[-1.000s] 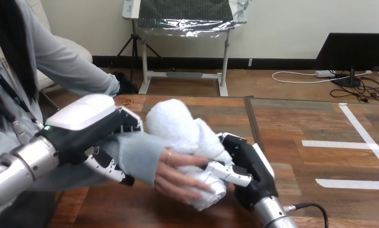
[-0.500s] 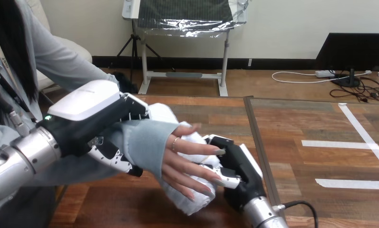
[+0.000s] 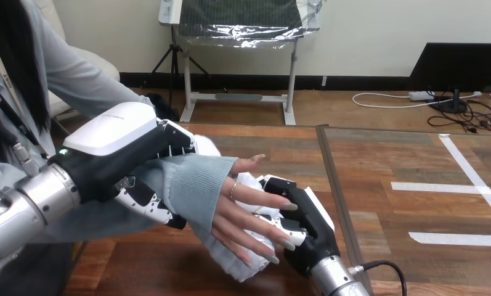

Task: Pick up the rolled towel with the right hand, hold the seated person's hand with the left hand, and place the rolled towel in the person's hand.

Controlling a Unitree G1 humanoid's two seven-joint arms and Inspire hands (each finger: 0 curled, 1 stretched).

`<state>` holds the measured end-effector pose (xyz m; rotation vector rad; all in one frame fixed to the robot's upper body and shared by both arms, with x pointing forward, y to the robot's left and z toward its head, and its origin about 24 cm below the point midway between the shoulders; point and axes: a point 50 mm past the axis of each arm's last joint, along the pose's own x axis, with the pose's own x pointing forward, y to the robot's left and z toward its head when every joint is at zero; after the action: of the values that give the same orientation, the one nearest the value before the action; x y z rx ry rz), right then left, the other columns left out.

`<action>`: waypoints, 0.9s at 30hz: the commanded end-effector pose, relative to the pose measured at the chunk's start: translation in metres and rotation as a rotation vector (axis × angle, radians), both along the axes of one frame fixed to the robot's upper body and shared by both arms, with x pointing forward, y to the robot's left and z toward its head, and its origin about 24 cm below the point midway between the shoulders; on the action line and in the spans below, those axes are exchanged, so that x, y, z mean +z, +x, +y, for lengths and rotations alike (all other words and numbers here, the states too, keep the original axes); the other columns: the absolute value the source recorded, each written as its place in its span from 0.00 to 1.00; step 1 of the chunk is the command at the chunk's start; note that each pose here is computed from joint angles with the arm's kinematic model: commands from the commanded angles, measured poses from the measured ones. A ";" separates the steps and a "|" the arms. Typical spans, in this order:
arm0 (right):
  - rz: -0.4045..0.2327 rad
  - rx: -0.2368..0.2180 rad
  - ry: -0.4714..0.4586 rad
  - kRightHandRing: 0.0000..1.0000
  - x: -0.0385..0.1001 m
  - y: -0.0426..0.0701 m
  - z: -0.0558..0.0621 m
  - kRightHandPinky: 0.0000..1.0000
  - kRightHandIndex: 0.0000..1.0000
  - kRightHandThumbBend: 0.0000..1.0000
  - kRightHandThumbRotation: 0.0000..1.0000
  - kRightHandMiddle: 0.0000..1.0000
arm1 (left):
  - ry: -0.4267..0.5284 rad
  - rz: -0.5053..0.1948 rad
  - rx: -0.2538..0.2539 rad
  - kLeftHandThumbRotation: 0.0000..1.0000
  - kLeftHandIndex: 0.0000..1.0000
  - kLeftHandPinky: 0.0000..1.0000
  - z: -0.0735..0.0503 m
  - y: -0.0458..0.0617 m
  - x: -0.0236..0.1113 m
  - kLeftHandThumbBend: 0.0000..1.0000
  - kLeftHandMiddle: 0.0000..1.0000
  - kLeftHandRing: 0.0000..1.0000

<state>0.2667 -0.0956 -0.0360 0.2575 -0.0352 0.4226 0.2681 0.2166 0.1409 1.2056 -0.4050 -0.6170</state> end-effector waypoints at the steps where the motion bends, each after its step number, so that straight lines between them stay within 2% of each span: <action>1: -0.109 -0.025 0.055 0.24 0.028 0.023 0.008 0.18 0.39 0.50 0.00 0.39 | -0.054 -0.132 -0.038 0.00 0.45 0.32 -0.010 0.007 0.029 0.86 0.43 0.38; 27: -0.123 -0.085 0.024 0.28 0.030 0.026 0.000 0.22 0.40 0.53 0.00 0.40 | -0.058 -0.114 -0.042 0.00 0.45 0.33 -0.010 0.005 0.025 0.88 0.43 0.39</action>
<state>0.2681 -0.1009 -0.0367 0.2686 -0.0306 0.3413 0.2681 0.2156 0.1401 1.1983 -0.4064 -0.6170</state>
